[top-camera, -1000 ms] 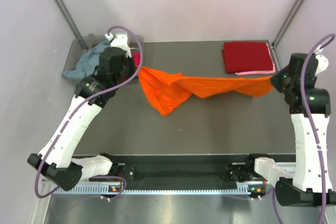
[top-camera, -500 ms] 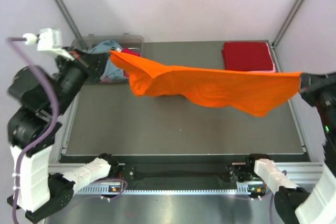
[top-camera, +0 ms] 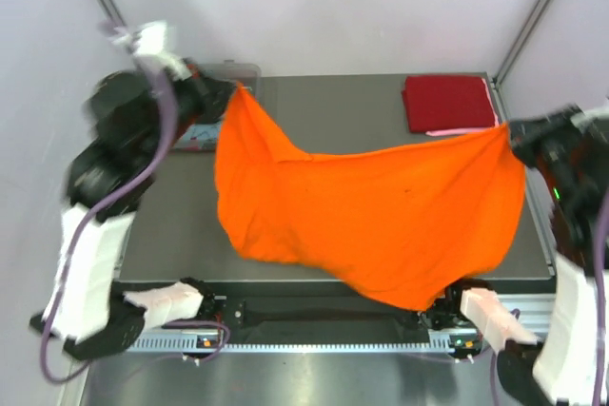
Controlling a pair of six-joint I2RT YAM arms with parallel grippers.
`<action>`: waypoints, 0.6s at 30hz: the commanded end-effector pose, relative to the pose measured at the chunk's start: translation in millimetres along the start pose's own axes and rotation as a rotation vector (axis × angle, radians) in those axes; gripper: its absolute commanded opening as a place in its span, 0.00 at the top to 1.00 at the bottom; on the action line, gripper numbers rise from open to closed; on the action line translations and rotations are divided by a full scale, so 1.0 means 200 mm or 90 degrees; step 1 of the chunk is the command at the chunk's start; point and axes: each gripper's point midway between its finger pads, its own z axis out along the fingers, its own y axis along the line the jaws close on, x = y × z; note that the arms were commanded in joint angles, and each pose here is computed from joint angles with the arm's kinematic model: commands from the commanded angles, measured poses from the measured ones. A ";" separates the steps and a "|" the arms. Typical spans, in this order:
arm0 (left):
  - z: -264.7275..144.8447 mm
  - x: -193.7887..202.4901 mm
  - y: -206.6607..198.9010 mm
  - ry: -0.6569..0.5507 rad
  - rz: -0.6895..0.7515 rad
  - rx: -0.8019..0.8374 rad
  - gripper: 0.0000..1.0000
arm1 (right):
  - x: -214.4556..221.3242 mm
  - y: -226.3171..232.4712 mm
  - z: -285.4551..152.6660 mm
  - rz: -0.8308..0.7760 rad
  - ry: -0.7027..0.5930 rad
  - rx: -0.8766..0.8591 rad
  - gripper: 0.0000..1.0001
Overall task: Fold and stack the t-shirts
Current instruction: Flatten the tshirt out
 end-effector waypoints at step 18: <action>0.59 -0.59 0.13 -0.267 0.012 -0.054 1.00 | -0.78 0.25 0.46 0.018 -0.255 0.028 1.00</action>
